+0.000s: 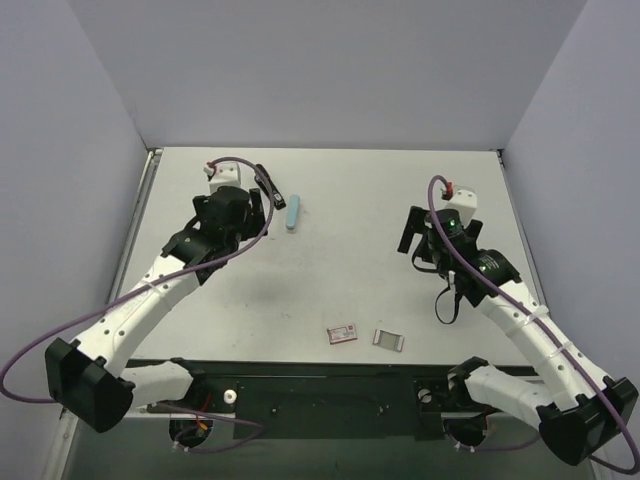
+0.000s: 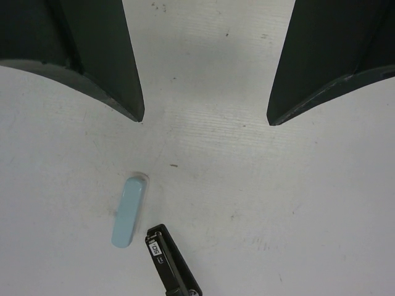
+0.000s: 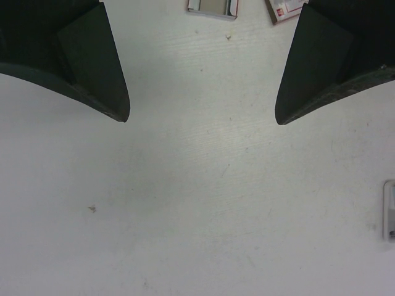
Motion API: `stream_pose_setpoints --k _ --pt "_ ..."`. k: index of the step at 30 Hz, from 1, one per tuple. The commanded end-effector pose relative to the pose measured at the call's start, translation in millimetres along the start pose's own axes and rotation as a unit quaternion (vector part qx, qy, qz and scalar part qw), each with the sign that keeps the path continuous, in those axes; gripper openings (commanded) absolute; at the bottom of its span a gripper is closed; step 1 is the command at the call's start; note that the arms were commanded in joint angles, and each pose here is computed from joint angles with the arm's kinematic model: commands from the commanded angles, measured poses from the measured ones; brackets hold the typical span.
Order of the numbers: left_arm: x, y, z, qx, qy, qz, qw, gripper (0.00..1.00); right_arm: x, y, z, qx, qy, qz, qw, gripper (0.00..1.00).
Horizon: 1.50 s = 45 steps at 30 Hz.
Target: Unload the staples from the stapler
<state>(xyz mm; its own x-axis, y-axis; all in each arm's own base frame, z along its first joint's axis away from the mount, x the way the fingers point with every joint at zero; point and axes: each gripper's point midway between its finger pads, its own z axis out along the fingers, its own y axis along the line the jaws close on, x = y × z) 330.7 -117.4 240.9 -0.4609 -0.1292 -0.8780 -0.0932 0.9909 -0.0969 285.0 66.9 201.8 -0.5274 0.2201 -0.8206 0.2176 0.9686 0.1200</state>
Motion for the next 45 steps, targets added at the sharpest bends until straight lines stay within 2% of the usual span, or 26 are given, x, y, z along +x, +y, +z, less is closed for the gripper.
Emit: stream_pose_setpoints --k 1,13,19,20,21,22,28,36,45 --pt "-8.7 1.1 19.0 -0.055 0.002 -0.034 0.998 0.92 -14.4 18.1 -7.7 0.006 -0.013 -0.044 0.999 1.0" --pt "-31.0 -37.2 90.7 -0.093 0.017 -0.067 0.993 0.93 12.5 39.1 -19.8 -0.043 0.007 -0.082 0.996 1.0" --pt "-30.3 -55.3 139.4 -0.086 0.042 -0.102 0.99 0.96 20.1 52.6 -29.8 -0.092 0.02 -0.077 0.993 1.0" --pt "-19.4 -55.7 151.0 -0.092 0.056 -0.097 0.989 0.96 22.3 55.9 -31.4 -0.101 0.023 -0.077 0.992 1.0" --pt "-29.4 -61.0 153.7 -0.085 0.05 -0.105 0.989 0.96 22.7 57.5 -33.4 -0.108 0.023 -0.076 0.991 1.0" --pt "-17.3 -61.7 165.1 -0.094 0.065 -0.099 0.989 0.96 24.3 62.6 -35.8 -0.123 0.025 -0.078 0.989 1.0" --pt "-20.5 -75.3 206.7 -0.104 0.075 -0.108 0.986 0.96 38.0 78.0 -42.1 -0.167 0.043 -0.082 0.982 1.0" --pt "-4.2 -71.0 265.3 -0.098 0.105 -0.127 0.981 0.96 52.0 89.3 -52.8 -0.212 0.061 -0.083 0.972 1.0" --pt "9.4 -58.6 301.6 -0.116 0.109 -0.128 0.979 0.95 60.8 103.5 -58.7 -0.246 0.074 -0.078 0.963 1.0"
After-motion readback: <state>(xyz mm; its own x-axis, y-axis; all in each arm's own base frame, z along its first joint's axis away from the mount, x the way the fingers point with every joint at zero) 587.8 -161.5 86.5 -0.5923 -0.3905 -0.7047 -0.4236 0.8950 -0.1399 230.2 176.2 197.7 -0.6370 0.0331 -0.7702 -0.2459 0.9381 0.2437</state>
